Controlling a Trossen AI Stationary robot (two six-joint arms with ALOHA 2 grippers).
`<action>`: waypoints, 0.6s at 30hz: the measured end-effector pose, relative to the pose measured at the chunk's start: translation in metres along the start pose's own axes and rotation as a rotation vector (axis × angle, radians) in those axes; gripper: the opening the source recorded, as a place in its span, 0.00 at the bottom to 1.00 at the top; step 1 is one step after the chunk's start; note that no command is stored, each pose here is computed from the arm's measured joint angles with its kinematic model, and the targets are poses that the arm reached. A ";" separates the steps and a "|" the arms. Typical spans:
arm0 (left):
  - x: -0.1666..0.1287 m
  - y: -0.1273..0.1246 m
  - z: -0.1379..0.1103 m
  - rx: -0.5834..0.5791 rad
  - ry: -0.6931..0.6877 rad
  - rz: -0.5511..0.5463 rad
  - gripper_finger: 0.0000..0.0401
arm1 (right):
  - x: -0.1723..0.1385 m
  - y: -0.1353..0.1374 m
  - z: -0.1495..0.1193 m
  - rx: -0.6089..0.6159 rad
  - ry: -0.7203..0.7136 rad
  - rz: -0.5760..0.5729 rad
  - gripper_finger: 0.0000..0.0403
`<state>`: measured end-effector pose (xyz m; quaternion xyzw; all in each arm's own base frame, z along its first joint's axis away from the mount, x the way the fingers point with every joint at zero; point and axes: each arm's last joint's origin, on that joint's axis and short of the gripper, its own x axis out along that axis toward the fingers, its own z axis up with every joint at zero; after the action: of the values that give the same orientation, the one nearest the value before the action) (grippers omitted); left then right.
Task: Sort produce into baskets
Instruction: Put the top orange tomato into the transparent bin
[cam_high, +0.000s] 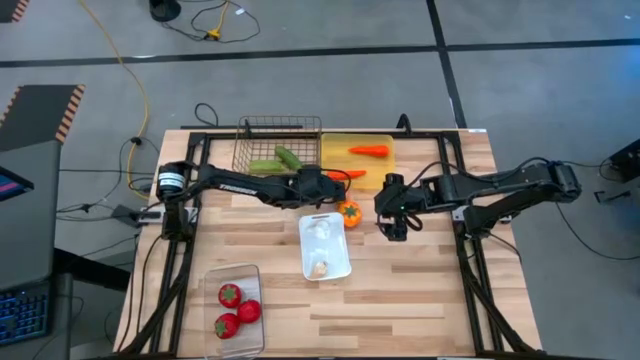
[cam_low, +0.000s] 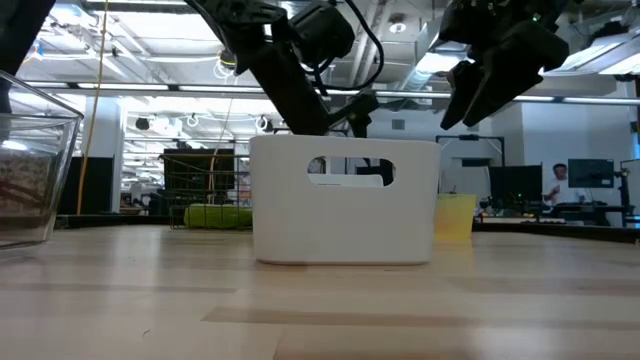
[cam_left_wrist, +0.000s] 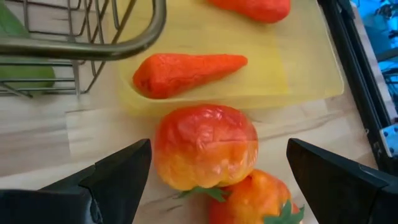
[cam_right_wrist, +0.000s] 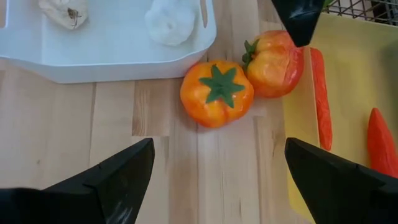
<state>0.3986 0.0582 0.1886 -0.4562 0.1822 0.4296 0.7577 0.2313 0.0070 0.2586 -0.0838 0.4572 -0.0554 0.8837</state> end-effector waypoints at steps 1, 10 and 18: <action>0.000 0.000 0.000 -0.001 -0.003 0.001 0.90 | 0.000 0.000 0.000 0.000 0.000 0.000 0.96; 0.000 0.000 0.000 -0.004 -0.030 0.010 0.90 | 0.000 0.000 0.000 0.000 -0.001 0.000 0.96; -0.002 -0.002 -0.003 0.017 -0.050 0.010 0.90 | 0.000 0.000 0.000 0.000 -0.001 0.000 0.96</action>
<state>0.3990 0.0542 0.1894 -0.4380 0.1692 0.4429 0.7638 0.2314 0.0070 0.2587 -0.0837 0.4568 -0.0554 0.8839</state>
